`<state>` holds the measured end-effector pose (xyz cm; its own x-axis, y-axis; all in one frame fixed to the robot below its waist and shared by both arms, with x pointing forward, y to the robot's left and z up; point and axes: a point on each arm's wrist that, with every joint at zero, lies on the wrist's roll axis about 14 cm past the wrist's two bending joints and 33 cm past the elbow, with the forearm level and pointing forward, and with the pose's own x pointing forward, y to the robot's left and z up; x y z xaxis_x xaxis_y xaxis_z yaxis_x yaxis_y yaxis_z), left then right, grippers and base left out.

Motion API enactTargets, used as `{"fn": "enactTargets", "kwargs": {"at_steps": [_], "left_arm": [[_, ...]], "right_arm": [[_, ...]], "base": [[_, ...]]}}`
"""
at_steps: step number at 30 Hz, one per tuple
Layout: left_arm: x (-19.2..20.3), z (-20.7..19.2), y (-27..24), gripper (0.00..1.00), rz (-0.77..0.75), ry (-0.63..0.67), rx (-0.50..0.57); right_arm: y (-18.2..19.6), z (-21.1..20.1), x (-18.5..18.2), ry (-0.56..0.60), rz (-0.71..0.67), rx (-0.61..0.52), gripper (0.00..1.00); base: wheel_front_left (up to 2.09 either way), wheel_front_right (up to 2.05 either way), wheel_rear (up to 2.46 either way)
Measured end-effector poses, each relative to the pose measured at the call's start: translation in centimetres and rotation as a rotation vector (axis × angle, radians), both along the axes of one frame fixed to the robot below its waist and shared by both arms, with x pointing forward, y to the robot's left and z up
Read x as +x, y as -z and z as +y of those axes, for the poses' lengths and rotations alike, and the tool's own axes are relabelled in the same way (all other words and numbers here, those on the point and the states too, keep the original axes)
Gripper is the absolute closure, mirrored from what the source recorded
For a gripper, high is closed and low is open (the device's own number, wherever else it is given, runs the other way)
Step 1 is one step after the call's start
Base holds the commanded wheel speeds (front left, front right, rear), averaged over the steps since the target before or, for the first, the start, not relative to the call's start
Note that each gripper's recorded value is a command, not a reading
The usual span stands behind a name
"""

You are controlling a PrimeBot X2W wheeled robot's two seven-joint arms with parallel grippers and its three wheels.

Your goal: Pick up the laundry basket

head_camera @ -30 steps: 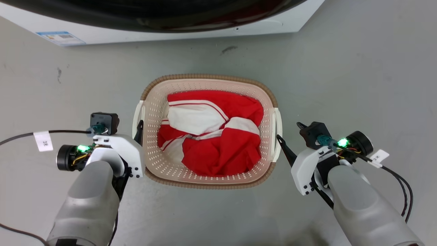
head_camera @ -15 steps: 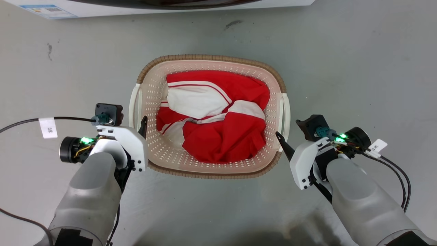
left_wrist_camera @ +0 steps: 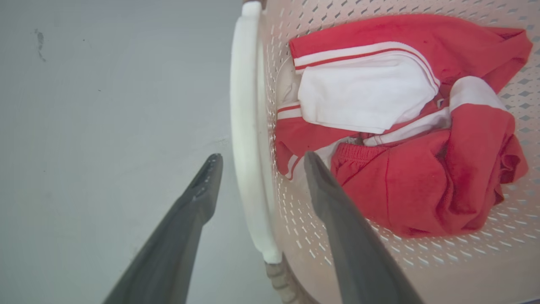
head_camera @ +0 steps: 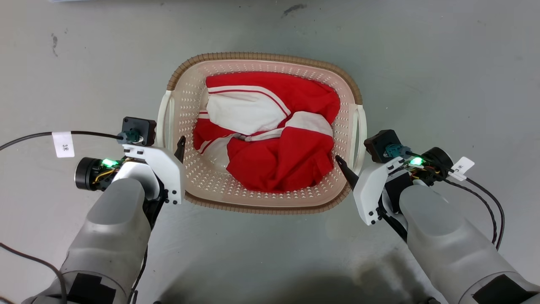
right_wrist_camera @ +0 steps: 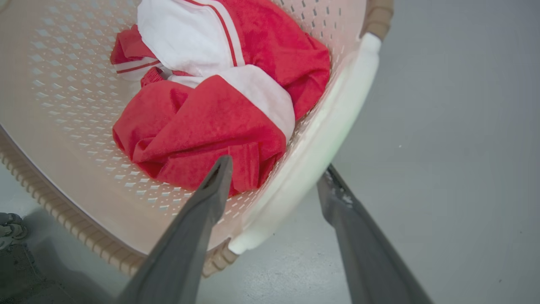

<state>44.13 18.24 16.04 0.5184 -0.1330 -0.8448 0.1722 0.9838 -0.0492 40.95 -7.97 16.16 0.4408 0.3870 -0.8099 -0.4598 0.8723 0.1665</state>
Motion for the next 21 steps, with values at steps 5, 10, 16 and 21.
{"fn": "enactTargets", "kwargs": {"at_steps": [5, 10, 16, 21], "left_arm": [[0.0, -0.4, 0.4, 1.00, 0.015, 0.020, -0.001], [-0.2, -0.3, 0.3, 1.00, 0.021, 0.023, -0.001], [0.2, -0.6, -0.7, 1.00, 0.000, 0.023, -0.010], [-0.5, -0.7, -1.7, 1.00, 0.012, 0.014, -0.014]], "right_arm": [[0.6, 0.0, -0.4, -0.002, 0.024, -0.004, 1.00], [0.4, -0.2, -0.1, 0.015, 0.023, -0.002, 1.00], [-0.5, -0.2, 0.1, 0.010, 0.005, -0.005, 1.00], [-1.5, -0.2, 0.1, -0.003, -0.002, -0.014, 1.00]], "base": [[0.00, 0.00, 0.00], [0.00, 0.00, 0.00], [0.00, 0.00, 0.00], [0.00, 0.00, 0.00]]}}
